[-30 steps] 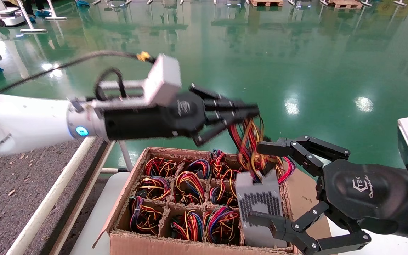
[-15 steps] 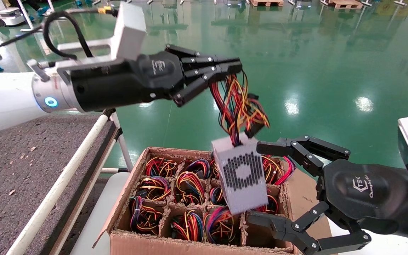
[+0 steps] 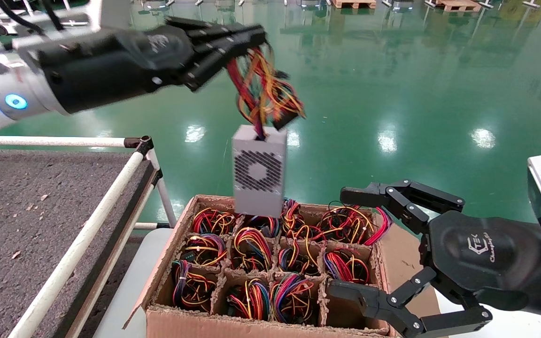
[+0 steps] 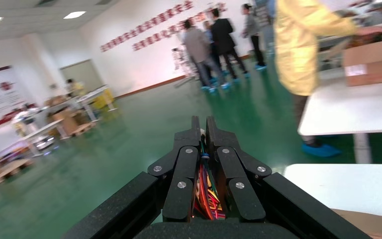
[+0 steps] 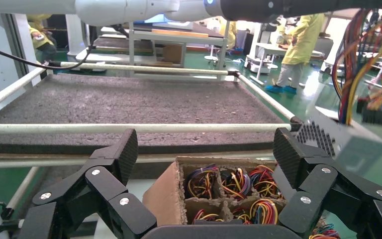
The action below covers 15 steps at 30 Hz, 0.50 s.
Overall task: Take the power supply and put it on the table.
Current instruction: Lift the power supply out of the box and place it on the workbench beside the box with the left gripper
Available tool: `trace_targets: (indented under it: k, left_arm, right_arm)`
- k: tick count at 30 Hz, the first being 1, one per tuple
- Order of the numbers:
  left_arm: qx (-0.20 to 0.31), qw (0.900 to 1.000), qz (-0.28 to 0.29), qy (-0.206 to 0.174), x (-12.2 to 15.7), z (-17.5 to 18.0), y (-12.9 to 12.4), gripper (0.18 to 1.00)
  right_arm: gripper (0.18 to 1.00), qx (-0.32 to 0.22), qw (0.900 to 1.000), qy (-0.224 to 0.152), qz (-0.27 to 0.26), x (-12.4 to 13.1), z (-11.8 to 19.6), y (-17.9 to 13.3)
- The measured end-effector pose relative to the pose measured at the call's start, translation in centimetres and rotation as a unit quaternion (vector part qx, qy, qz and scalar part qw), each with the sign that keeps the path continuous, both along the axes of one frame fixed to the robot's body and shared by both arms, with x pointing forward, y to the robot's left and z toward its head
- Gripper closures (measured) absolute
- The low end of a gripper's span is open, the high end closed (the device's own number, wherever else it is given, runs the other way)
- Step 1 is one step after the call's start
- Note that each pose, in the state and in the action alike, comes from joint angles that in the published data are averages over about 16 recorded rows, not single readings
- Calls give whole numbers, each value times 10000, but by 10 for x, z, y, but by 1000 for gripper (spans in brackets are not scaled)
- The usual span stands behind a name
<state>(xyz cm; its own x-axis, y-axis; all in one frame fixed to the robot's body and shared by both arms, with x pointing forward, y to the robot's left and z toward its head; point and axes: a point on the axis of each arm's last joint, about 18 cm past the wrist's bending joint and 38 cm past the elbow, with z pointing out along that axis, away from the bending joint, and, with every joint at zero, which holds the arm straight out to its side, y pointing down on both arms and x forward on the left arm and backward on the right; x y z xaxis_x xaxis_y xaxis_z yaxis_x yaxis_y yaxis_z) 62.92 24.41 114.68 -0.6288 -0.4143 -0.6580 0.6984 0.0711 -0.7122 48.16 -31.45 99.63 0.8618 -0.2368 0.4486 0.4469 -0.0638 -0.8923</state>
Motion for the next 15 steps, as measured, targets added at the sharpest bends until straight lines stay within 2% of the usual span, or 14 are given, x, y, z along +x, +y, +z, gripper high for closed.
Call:
trace_targets:
  k: [8,15]
  left_arm:
    - [-285,9963,814,-38,6,16,50,985]
    - [-632,9808,1845,66,19,20,106,985]
  right_arm:
    - [179,0,10000,0,0,0,0,0]
    - [179,0,10000,0,0,0,0,0]
